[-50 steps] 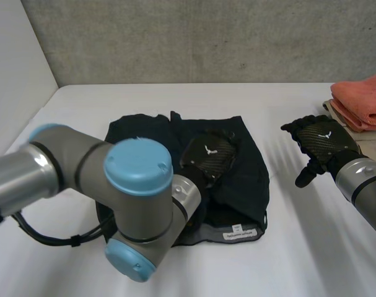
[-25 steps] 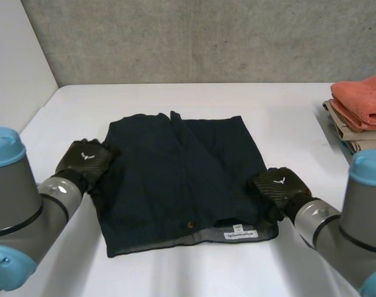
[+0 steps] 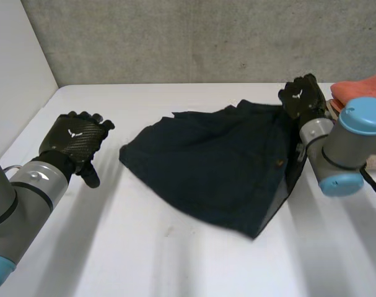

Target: Fold the laundry.

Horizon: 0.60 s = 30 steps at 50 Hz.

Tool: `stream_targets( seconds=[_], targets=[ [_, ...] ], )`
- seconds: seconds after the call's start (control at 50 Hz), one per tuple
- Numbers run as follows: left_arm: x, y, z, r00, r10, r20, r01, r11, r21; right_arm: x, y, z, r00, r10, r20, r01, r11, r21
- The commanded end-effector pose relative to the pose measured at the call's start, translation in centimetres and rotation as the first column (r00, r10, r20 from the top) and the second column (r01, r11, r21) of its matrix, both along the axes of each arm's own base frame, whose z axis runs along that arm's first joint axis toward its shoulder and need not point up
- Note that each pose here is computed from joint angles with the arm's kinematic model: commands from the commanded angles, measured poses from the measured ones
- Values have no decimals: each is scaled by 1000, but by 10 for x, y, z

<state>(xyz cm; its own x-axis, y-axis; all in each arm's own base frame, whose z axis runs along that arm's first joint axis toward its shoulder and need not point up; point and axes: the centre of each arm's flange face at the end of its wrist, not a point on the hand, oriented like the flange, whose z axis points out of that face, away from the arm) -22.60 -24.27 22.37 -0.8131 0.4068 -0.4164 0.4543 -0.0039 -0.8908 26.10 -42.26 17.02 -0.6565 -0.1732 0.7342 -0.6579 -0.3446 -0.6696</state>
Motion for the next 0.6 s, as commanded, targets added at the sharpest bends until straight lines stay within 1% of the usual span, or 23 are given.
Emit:
stream_targets(
  seconds=[0.02, 0.1, 0.18, 0.22, 0.26, 0.28, 0.32, 0.34, 0.38, 0.4, 0.44, 0.48, 0.52, 0.54, 0.58, 0.6],
  targets=[
    [-10, -10, -12, 1000, -26, 0, 26, 1000, -15, 2, -37, -27, 996, 64, 58, -63, 998, -14],
    [-20, -19, -22, 998, -61, -3, 61, 998, -16, 0, -35, -29, 994, 50, 101, -52, 998, 21],
    [-28, -32, -31, 995, -100, -5, 100, 995, -4, -8, -18, -11, 991, -2, 134, -7, 998, 68],
    [-35, -42, -38, 992, -129, -7, 129, 992, 4, -17, 0, 16, 988, -44, 146, 31, 995, 91],
    [-39, -49, -42, 989, -147, -10, 147, 989, 9, -22, 14, 30, 987, -68, 146, 52, 992, 112],
    [-42, -57, -48, 987, -162, -12, 162, 987, 17, -27, 29, 44, 986, -88, 141, 68, 988, 140],
    [-45, -66, -53, 984, -178, -13, 179, 984, 25, -31, 46, 55, 986, -104, 128, 80, 980, 181],
    [-48, -71, -59, 981, -194, -9, 194, 980, 32, -35, 61, 61, 986, -120, 112, 91, 968, 233],
    [-50, -76, -65, 977, -213, 1, 213, 976, 38, -40, 76, 62, 986, -135, 95, 100, 947, 305],
    [-51, -78, -67, 975, -221, 8, 220, 975, 40, -42, 89, 58, 986, -144, 87, 101, 921, 377],
    [-52, -86, -76, 969, -242, 40, 241, 970, 40, -44, 102, 54, 983, -157, 96, 97, 886, 452],
    [-51, -96, -84, 964, -253, 79, 251, 967, 29, -49, 121, 51, 971, -197, 137, 90, 829, 552],
    [-50, -104, -90, 960, -258, 110, 257, 966, 22, -50, 132, 49, 960, -220, 173, 73, 795, 603],
    [-50, -109, -95, 955, -263, 135, 263, 965, 17, -52, 142, 45, 947, -246, 205, 60, 765, 641],
    [-52, -112, -102, 949, -272, 158, 272, 962, 24, -52, 152, 40, 936, -263, 233, 42, 741, 670],
    [-53, -114, -107, 947, -275, 166, 274, 961, 31, -50, 163, 34, 931, -263, 254, 16, 724, 690]
  ],
)
